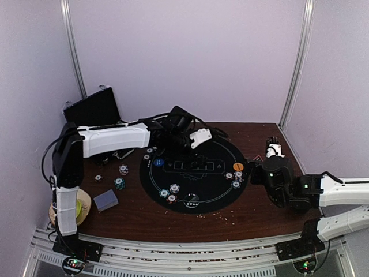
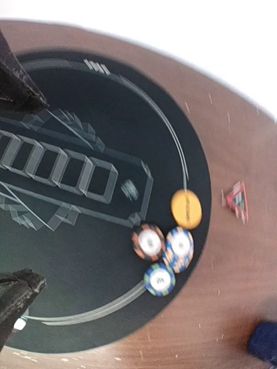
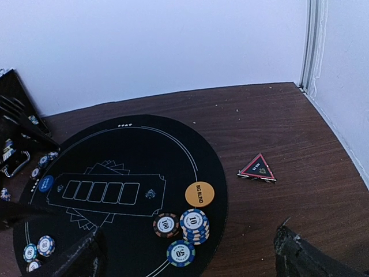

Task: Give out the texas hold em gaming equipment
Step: Pick up the poker card from the face-down deck piles.

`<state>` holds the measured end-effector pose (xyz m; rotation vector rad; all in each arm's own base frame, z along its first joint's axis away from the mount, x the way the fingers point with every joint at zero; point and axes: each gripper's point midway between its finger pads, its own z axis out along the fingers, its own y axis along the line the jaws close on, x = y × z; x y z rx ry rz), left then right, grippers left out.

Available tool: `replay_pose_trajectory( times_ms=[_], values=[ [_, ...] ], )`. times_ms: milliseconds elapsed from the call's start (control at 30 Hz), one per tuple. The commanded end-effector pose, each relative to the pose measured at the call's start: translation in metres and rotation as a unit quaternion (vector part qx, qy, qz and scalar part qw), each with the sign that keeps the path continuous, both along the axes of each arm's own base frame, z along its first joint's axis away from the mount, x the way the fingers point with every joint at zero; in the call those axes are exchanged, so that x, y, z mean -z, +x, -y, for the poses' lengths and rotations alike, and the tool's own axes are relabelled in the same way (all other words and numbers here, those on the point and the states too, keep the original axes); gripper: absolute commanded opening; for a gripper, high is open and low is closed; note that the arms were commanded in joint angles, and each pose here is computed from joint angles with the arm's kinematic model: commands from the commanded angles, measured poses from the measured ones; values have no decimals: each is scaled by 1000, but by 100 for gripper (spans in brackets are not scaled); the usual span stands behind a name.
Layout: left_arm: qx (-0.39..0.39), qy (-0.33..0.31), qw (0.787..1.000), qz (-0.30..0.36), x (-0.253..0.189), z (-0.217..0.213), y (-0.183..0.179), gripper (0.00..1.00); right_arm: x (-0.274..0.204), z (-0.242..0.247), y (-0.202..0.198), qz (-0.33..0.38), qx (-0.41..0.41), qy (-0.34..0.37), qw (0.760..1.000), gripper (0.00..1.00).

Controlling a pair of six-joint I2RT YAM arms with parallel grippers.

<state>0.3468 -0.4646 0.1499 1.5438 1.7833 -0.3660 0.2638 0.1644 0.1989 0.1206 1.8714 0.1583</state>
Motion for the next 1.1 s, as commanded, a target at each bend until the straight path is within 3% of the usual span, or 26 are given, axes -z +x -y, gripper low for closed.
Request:
replay_pose_trajectory(
  times_ms=[0, 167, 300, 533, 800, 1067],
  values=[
    [-78, -27, 993, 86, -48, -53, 24, 98, -2, -10, 6, -9, -5, -18, 1000, 100],
    [-164, -18, 973, 159, -77, -133, 34, 98, 6, -13, 10, -17, 2, -41, 999, 100],
    [-212, -30, 966, 145, -86, -190, 40, 98, 11, -19, 14, -27, 0, -59, 998, 100],
    [-328, -27, 931, 158, -78, -283, 42, 98, 25, -30, 19, -54, -4, -84, 995, 100],
    [-411, -46, 897, 156, -76, -345, 44, 98, 27, -30, 17, -59, -6, -71, 996, 100],
    [-436, -48, 888, 142, -57, -358, 50, 98, 19, -29, 13, -47, -16, -49, 998, 100]
  ],
)
